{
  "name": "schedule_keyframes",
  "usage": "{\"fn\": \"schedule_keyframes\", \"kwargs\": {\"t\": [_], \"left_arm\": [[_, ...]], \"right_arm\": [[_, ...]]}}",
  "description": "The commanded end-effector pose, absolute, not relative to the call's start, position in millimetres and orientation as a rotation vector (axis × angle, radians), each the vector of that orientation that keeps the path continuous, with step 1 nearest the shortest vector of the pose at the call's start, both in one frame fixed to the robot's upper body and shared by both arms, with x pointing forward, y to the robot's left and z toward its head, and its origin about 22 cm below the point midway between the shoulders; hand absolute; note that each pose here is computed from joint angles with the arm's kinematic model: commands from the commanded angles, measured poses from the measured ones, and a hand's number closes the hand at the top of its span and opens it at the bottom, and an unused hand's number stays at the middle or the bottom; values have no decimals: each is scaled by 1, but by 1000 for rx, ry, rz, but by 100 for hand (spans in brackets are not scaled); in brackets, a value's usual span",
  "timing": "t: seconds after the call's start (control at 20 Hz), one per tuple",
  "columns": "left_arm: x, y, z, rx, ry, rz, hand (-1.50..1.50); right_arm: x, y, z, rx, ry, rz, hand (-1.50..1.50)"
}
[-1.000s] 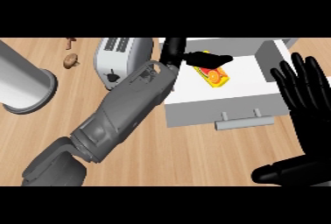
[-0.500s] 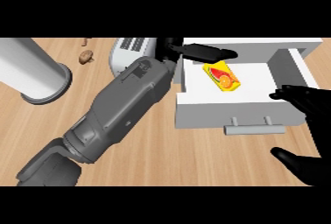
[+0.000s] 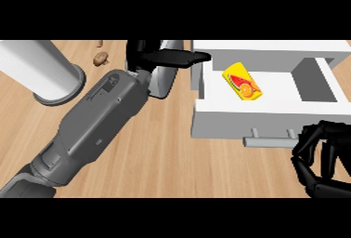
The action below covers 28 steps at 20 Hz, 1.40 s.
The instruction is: Pick up the cup, place it into the drawer and close the drawer
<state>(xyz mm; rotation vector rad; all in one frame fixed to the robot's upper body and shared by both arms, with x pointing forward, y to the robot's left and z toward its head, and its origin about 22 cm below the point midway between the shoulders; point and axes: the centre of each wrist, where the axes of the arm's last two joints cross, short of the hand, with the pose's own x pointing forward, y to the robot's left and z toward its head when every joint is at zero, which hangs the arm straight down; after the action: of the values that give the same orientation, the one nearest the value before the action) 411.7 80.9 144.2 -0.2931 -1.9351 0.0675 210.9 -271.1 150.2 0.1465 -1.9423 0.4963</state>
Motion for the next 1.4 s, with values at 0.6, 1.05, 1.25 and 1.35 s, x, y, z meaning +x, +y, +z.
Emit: {"fn": "schedule_keyframes", "kwargs": {"t": [0.6,1.05,1.25,1.35], "left_arm": [[322,231,86,-259,-1874,171,-150],[285,271,75,-248,-1879,176,-150],[279,296,72,-239,-1895,177,-150],[281,297,53,-253,-1874,184,-150]], "right_arm": [[232,-255,128,-141,-1814,852,150],[257,-224,80,-387,-1706,1178,150],[270,-221,40,-397,-1668,1204,-150],[306,-227,35,-407,-1647,1170,-150]]}}
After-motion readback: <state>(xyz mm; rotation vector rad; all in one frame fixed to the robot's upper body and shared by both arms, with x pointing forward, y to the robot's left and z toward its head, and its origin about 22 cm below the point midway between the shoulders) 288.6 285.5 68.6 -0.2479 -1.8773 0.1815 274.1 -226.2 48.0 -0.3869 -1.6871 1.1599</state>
